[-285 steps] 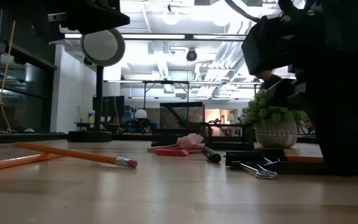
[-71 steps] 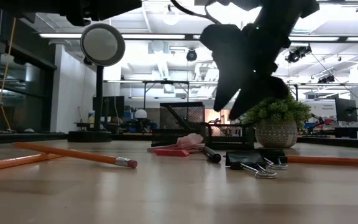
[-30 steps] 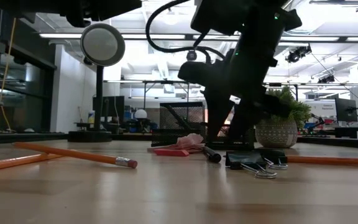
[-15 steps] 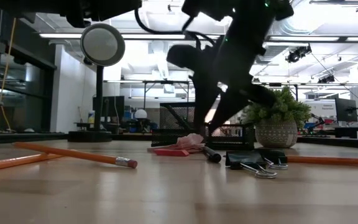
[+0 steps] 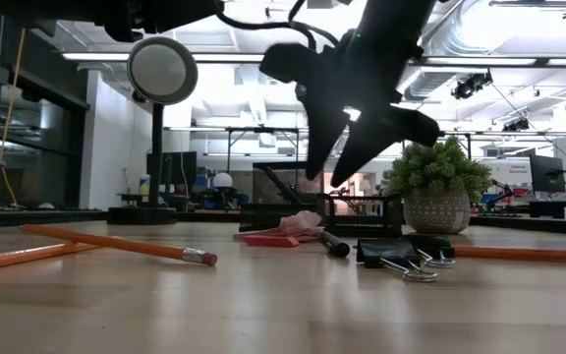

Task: Pick and place office supplies into organizer
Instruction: Put the black pen into the black desk organizer

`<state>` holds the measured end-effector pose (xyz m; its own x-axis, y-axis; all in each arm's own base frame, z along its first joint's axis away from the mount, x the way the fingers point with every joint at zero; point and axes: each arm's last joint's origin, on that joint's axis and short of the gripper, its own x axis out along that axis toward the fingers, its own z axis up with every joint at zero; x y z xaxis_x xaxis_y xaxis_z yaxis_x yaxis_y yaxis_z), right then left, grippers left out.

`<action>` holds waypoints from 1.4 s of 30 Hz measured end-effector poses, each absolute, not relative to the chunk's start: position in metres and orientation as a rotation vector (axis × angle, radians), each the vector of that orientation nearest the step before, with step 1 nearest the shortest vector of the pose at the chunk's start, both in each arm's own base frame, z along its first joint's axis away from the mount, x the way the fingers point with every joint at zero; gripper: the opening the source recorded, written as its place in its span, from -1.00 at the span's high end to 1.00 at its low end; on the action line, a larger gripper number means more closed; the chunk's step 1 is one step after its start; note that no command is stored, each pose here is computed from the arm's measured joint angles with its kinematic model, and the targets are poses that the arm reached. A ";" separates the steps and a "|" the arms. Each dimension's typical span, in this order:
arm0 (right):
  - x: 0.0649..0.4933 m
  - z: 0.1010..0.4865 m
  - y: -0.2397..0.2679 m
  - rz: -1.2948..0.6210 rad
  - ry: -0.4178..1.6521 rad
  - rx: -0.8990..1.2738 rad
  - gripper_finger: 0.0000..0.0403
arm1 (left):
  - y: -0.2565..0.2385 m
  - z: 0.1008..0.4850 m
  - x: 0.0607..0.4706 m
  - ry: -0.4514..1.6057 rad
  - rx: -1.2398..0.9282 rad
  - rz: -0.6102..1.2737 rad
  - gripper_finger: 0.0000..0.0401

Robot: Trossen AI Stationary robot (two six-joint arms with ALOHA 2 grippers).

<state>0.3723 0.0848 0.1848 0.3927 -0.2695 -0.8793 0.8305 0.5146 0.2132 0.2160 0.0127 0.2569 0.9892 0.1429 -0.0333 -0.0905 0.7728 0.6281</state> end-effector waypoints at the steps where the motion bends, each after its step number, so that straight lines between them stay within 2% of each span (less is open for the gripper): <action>1: 0.372 0.185 0.084 -0.794 0.907 0.719 0.33 | 0.013 0.257 0.216 0.084 0.676 0.125 0.99; 27: 0.375 0.186 0.072 -0.807 0.873 0.612 0.33 | 0.013 0.258 0.216 0.071 0.699 0.129 0.99; 42: 0.374 0.185 0.069 -0.835 0.878 0.640 0.33 | 0.012 0.260 0.216 0.043 0.706 0.120 0.99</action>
<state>0.3738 0.0692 0.1854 0.3738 -0.3577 -0.8558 0.8371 0.5275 0.1452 0.2161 0.0121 0.2603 0.9922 0.1246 0.0009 -0.0953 0.7541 0.6498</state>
